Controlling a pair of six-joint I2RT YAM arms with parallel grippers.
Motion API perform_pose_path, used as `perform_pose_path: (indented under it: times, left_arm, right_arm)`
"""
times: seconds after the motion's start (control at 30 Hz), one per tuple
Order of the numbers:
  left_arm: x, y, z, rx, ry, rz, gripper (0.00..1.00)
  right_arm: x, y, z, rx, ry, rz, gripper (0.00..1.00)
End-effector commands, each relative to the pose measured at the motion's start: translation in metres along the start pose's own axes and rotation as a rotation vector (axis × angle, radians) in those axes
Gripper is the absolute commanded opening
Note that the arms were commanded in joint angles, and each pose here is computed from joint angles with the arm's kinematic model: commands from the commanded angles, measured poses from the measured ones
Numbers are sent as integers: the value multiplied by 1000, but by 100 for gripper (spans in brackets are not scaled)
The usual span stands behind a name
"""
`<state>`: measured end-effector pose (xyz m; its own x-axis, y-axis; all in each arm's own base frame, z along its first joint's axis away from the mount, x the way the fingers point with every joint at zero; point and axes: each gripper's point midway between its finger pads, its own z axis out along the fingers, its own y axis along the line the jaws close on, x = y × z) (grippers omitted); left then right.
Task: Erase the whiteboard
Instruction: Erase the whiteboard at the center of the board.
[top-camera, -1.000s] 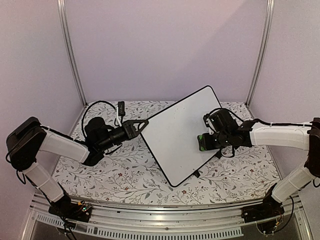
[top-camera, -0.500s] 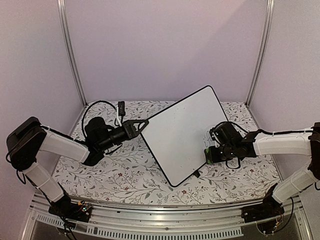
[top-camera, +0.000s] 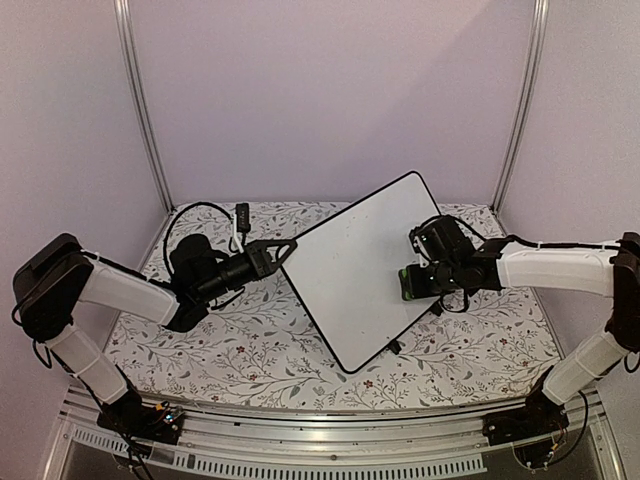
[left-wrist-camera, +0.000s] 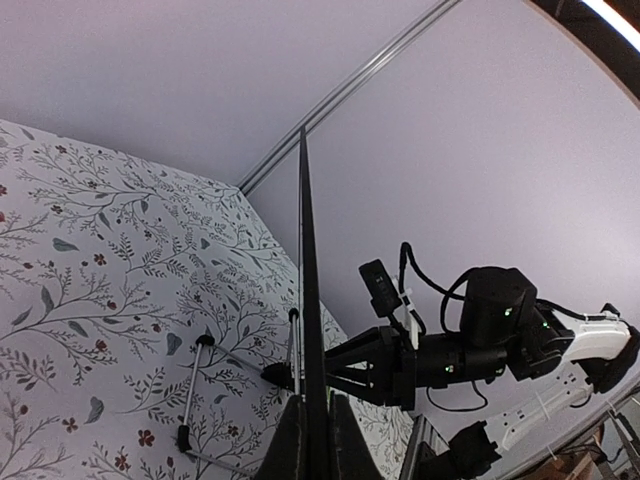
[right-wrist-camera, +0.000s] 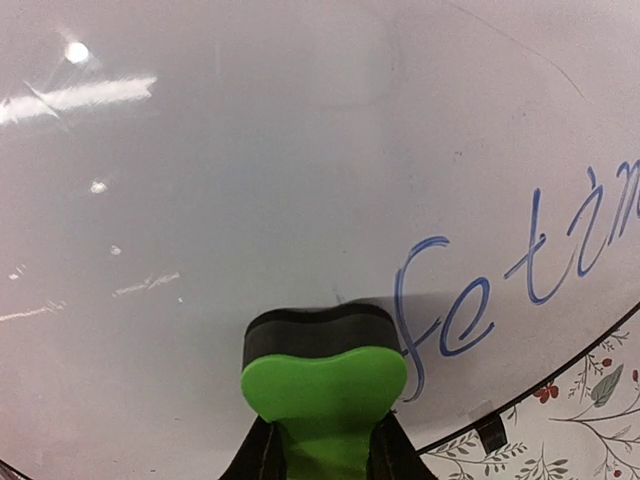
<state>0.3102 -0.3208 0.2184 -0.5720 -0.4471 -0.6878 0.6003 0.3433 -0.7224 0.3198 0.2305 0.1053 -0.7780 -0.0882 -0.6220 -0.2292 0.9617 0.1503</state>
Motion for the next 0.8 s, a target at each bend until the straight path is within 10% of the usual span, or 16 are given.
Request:
perform_pose_path:
  times: [0.0, 0.37, 0.77]
  left_arm:
    - [34, -17, 2, 77, 133, 10, 0]
    - [37, -16, 3, 80, 140, 4, 0]
    - [37, -16, 3, 81, 141, 3, 0]
  right_arm:
    - [0, -17, 9, 61, -12, 10, 0]
    - [41, -46, -2, 120, 1, 100, 0]
    - [-14, -15, -8, 27, -103, 80, 0]
